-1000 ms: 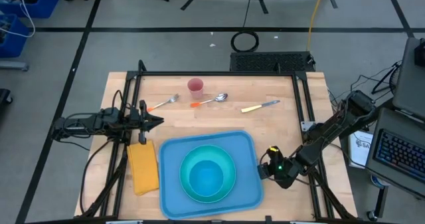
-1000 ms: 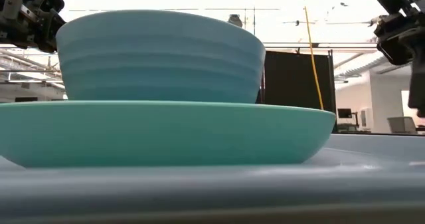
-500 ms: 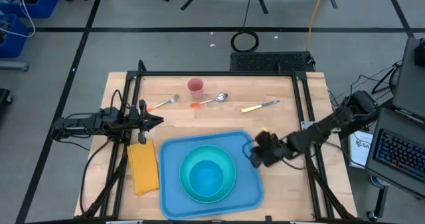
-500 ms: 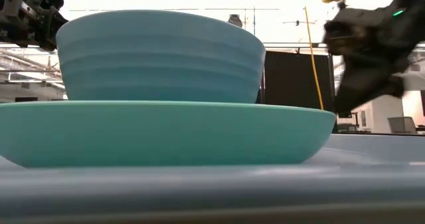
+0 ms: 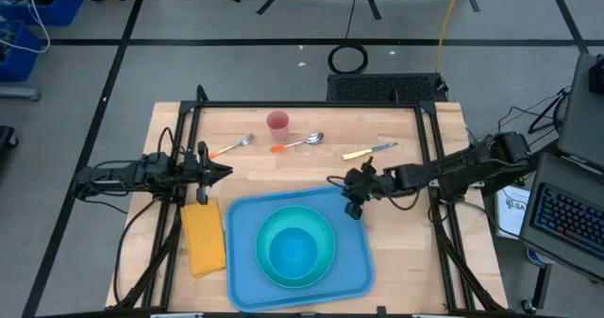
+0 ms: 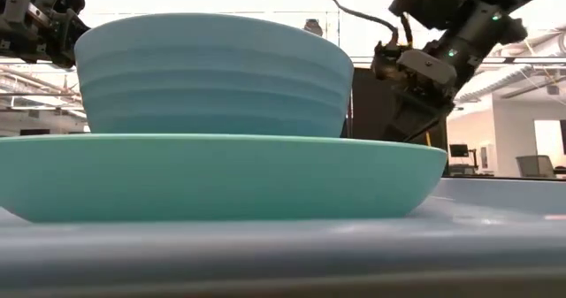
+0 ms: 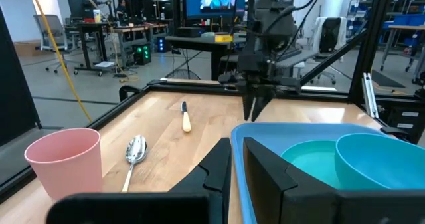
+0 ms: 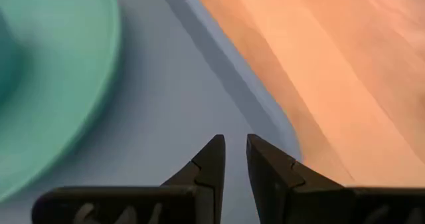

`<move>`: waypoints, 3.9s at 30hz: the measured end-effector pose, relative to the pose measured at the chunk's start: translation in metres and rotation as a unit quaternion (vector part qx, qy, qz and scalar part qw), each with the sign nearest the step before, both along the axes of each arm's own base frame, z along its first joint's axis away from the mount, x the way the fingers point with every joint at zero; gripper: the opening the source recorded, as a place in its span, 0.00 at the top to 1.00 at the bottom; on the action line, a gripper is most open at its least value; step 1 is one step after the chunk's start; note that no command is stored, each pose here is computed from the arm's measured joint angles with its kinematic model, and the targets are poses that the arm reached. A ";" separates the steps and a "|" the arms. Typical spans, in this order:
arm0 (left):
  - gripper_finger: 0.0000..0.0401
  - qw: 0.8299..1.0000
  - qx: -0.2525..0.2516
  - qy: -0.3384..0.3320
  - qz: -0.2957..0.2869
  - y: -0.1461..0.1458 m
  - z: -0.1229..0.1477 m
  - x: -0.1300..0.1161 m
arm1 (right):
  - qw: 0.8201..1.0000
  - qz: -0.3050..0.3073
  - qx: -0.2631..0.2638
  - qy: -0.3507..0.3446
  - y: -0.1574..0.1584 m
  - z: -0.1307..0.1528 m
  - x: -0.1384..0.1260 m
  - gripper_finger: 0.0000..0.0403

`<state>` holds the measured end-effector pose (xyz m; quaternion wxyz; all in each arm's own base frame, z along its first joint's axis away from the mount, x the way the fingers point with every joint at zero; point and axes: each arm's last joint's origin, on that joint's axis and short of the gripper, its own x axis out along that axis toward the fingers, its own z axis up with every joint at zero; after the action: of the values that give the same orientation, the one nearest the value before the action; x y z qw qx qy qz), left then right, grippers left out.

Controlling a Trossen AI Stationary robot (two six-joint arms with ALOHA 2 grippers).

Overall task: Set up tray
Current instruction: Adjust the serving tray on the table

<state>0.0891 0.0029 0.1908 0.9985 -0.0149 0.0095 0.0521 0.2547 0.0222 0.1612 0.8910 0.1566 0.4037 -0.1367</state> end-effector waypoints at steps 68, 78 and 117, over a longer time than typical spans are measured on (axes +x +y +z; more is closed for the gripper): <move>0.88 1.000 -0.002 0.009 -0.001 0.000 -0.002 0.000 | 0.934 -0.345 0.092 -0.017 0.032 -0.072 -0.028 1.00; 0.88 1.000 -0.002 0.010 -0.001 0.000 -0.002 0.000 | 0.932 -0.354 0.076 -0.031 0.034 -0.072 -0.030 1.00; 0.88 1.000 -0.005 0.013 -0.001 0.000 -0.003 0.000 | 0.911 -0.404 0.031 -0.078 0.046 -0.091 -0.037 1.00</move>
<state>0.0890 0.0029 0.1881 0.9982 -0.0189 0.0231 0.0514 0.2178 0.0687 0.0700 0.7830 0.3442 0.2390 -0.4597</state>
